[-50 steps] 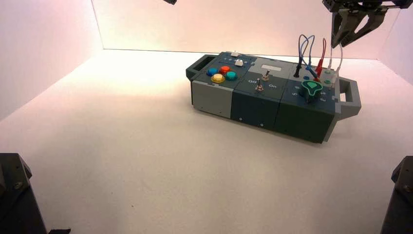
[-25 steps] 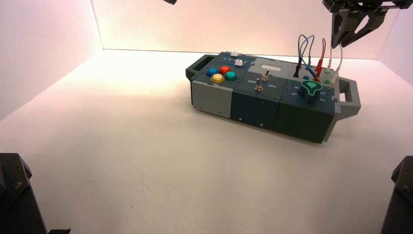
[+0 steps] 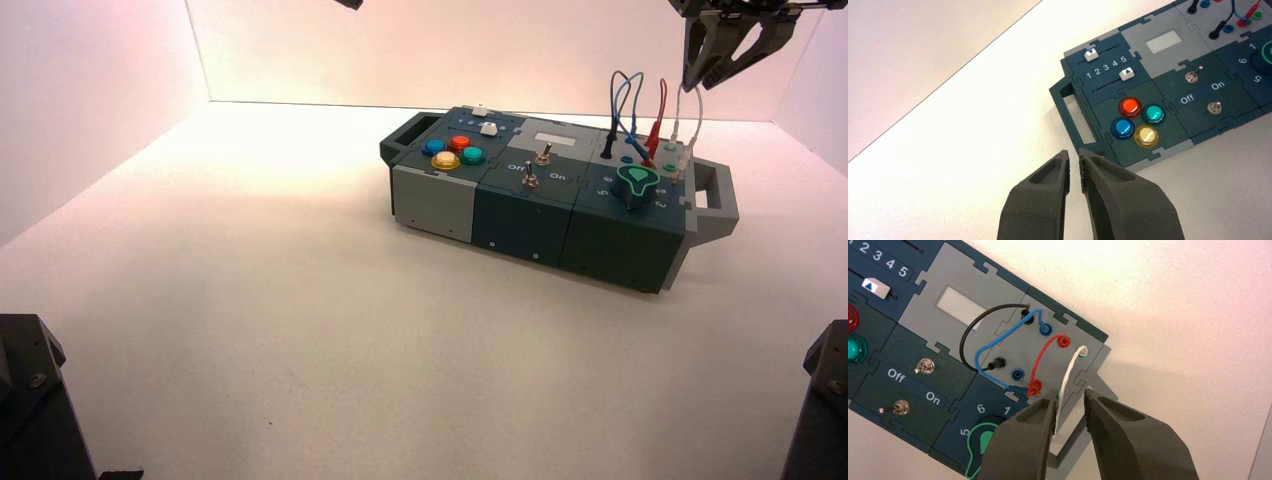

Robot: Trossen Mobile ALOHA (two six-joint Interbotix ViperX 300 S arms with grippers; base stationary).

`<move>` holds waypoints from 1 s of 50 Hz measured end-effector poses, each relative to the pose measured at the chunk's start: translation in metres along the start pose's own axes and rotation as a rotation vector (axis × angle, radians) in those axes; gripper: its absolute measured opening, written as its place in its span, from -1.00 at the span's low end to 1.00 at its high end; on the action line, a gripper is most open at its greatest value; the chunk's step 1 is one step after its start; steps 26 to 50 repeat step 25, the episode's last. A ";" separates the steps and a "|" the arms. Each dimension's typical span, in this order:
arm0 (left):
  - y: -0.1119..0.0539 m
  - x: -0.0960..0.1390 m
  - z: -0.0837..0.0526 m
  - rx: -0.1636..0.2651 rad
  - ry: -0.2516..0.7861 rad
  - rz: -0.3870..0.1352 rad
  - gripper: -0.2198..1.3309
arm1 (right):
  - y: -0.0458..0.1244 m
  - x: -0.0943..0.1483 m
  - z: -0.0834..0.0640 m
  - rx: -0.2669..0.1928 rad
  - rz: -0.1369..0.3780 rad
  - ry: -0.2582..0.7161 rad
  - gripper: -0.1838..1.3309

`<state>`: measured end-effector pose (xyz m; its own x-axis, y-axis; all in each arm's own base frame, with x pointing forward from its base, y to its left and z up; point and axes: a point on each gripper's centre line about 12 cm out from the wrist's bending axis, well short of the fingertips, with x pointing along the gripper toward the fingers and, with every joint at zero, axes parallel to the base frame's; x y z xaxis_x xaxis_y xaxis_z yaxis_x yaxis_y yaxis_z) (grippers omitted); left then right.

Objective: Pull the white wire.

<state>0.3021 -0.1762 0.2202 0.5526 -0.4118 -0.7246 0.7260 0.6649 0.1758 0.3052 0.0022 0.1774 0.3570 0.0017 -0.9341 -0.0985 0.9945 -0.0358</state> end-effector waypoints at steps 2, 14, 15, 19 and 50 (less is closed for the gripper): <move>0.000 0.000 -0.001 0.001 0.002 0.000 -0.42 | 0.001 0.000 0.000 -0.001 0.001 0.001 0.11; 0.000 0.000 -0.001 0.001 0.002 0.000 -0.42 | 0.000 0.000 0.000 0.001 0.001 -0.002 0.11; 0.000 0.000 -0.001 0.003 0.002 0.000 -0.42 | 0.000 0.000 0.000 -0.002 0.000 0.000 0.11; 0.000 0.000 -0.001 0.003 0.002 0.000 -0.42 | 0.000 0.000 -0.001 -0.002 0.000 0.002 0.11; 0.000 -0.001 0.000 0.003 -0.001 0.002 -0.42 | 0.001 0.000 0.000 0.000 0.002 0.001 0.10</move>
